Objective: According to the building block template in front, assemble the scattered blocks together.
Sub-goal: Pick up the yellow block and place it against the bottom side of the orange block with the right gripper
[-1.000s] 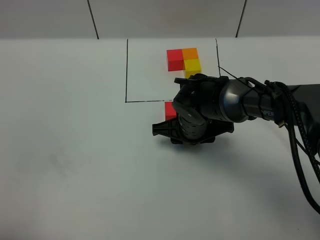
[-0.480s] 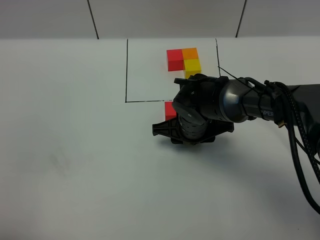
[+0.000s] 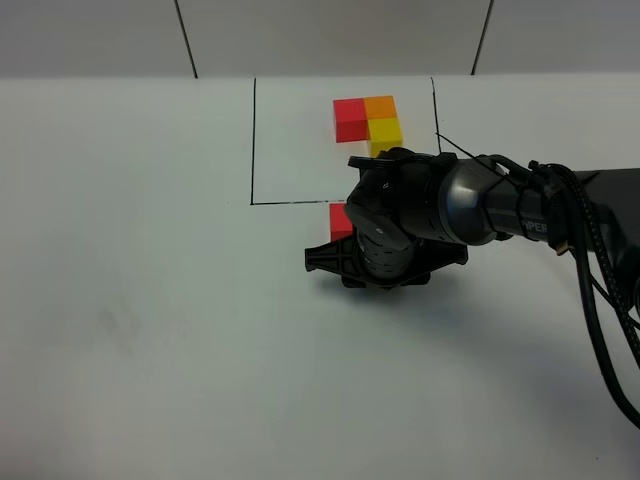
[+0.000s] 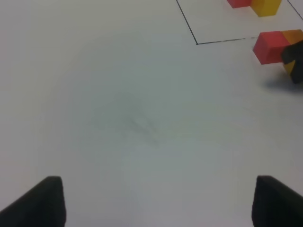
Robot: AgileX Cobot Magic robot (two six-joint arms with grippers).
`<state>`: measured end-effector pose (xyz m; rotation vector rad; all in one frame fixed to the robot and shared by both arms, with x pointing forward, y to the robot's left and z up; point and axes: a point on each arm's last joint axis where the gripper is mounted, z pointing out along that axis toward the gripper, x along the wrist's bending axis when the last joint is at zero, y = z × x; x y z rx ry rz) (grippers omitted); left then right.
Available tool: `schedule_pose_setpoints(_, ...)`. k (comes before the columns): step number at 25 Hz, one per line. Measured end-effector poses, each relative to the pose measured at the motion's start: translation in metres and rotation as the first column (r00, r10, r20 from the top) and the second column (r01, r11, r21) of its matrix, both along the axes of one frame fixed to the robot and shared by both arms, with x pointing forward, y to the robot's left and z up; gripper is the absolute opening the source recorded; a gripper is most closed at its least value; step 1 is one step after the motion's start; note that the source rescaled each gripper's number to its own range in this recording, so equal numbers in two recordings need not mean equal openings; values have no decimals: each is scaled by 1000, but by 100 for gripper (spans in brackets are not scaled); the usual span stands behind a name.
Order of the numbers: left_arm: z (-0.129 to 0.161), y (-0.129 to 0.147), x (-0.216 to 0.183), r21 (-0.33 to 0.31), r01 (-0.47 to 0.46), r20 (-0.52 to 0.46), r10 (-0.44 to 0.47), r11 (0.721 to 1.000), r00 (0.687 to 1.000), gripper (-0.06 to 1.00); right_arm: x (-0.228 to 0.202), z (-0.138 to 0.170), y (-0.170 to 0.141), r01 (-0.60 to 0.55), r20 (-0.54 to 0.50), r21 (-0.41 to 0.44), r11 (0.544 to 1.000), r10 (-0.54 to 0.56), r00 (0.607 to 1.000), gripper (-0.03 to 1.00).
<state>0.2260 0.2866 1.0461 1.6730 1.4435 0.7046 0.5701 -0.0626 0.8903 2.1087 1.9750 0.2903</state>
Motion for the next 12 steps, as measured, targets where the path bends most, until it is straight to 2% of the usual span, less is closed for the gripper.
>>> schedule_pose_setpoints(12, 0, 0, 0, 0, 0, 0, 0, 1000, 1000, 74, 1, 0, 0, -6, 6, 2, 1000, 6, 1000, 2)
